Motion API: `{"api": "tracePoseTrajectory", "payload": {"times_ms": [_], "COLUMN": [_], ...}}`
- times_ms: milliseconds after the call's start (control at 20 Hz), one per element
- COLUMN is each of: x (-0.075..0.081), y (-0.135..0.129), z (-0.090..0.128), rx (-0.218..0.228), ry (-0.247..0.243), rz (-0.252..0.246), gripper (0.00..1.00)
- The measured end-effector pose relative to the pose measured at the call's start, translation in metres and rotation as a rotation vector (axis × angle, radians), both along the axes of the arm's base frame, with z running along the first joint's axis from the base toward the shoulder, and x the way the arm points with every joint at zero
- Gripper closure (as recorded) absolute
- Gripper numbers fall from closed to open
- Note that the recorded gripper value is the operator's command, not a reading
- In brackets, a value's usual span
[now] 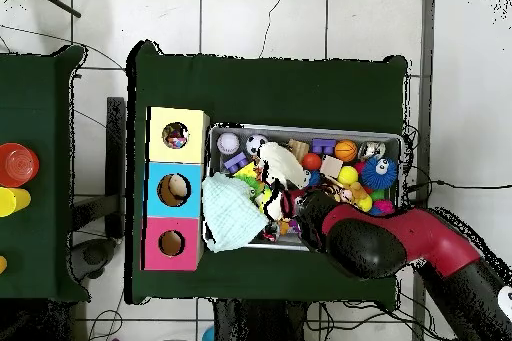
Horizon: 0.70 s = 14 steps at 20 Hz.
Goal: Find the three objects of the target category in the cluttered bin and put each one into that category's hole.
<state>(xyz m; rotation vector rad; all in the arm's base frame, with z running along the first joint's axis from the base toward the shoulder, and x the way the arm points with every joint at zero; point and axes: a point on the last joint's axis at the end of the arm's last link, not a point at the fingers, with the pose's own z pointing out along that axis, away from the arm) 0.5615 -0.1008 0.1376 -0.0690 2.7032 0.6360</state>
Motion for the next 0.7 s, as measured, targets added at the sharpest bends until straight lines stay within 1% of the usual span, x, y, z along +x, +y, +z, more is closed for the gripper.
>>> {"api": "tracePoseTrajectory", "payload": {"times_ms": [150,200,350,700], "x": [0.000,0.001,0.002,0.001], "y": [0.002,0.007,0.014,0.012], "z": [0.001,0.003,0.006,0.010], "rx": [-0.001,-0.007,-0.021,-0.043], "ry": [0.004,0.016,0.030,0.031], "rz": [0.004,0.017,0.037,0.042], "gripper": [0.00,0.00,0.00,0.00]}}
